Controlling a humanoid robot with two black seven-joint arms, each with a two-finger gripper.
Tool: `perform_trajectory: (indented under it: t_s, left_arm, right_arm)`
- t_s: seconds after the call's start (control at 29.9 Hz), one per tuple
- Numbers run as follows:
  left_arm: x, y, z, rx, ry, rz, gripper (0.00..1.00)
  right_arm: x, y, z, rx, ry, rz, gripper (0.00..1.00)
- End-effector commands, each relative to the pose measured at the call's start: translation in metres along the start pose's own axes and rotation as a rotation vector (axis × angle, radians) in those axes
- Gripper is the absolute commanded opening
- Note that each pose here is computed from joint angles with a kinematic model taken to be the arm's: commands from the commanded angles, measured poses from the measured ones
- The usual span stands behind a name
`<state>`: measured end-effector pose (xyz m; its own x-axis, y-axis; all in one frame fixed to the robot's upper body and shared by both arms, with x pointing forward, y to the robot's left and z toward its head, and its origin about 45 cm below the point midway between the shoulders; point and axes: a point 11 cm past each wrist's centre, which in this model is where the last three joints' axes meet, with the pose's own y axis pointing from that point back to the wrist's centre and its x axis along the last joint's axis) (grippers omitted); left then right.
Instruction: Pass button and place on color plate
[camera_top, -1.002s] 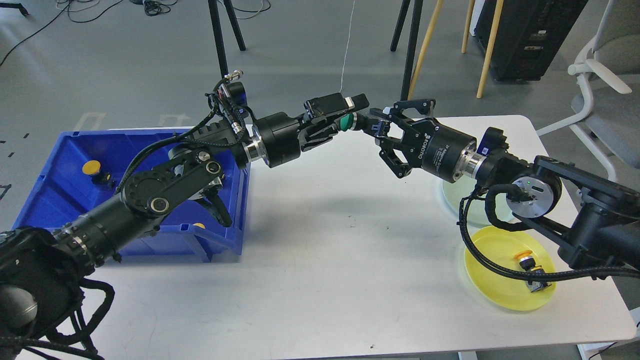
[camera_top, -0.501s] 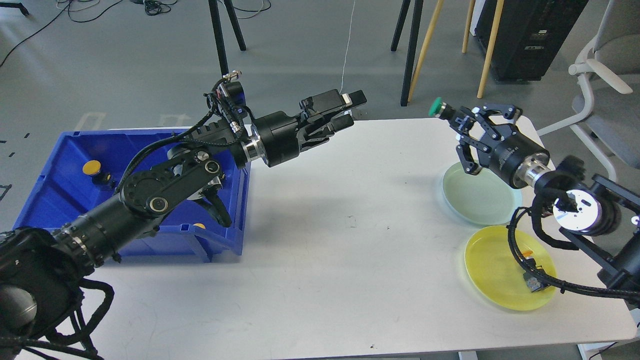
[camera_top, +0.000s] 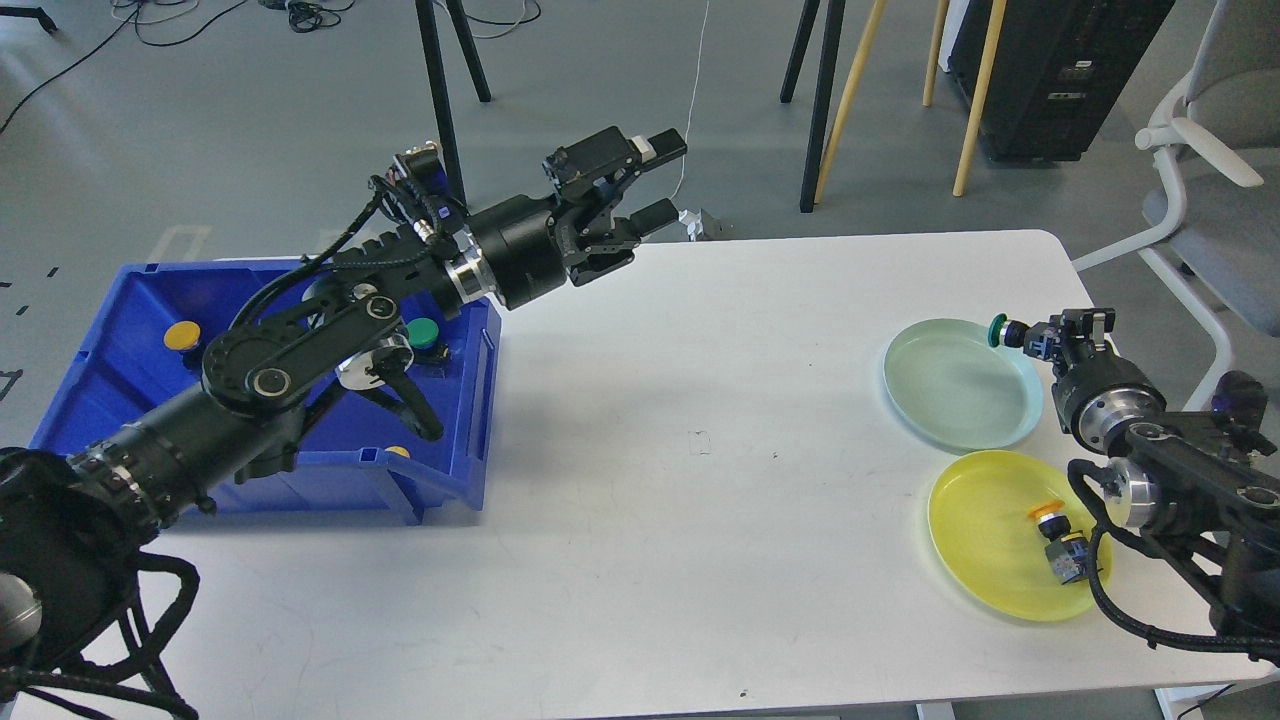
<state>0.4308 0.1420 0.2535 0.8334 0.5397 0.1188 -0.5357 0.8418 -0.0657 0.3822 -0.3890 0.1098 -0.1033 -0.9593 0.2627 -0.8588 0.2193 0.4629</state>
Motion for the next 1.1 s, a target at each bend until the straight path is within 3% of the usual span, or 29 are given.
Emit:
perform_trajectory:
  t_s: [0.0,0.1,0.4,0.63,0.84,1.07]
  left_arm:
    - [0.013,0.016,-0.003,0.022,-0.008,0.031,0.94]
    - [0.021,0.033,-0.011,0.044,0.006,0.066,0.95]
    - [0.050,0.060,-0.006,0.004,0.098,0.192,0.98]
    - [0.079,0.091,-0.009,0.017,0.124,0.306,0.99]
    - [0.084,0.096,-0.012,0.028,0.121,0.330,1.00]
    - [0.087,0.089,-0.003,-0.026,0.140,0.346,1.00]
  right_arm:
    - [-0.009,-0.002,0.003,-0.008,0.013,-0.019,0.99]
    - [-0.018,-0.002,-0.012,0.020,-0.003,-0.046,1.00]
    - [-0.046,0.016,-0.134,0.237,-0.040,-0.316,1.00]
    - [-0.059,0.055,-0.188,0.401,-0.220,-0.886,1.00]
    - [-0.034,0.036,-0.178,0.367,-0.484,-0.817,1.00]
    - [-0.053,0.034,-0.187,0.394,-0.554,-0.843,1.00]
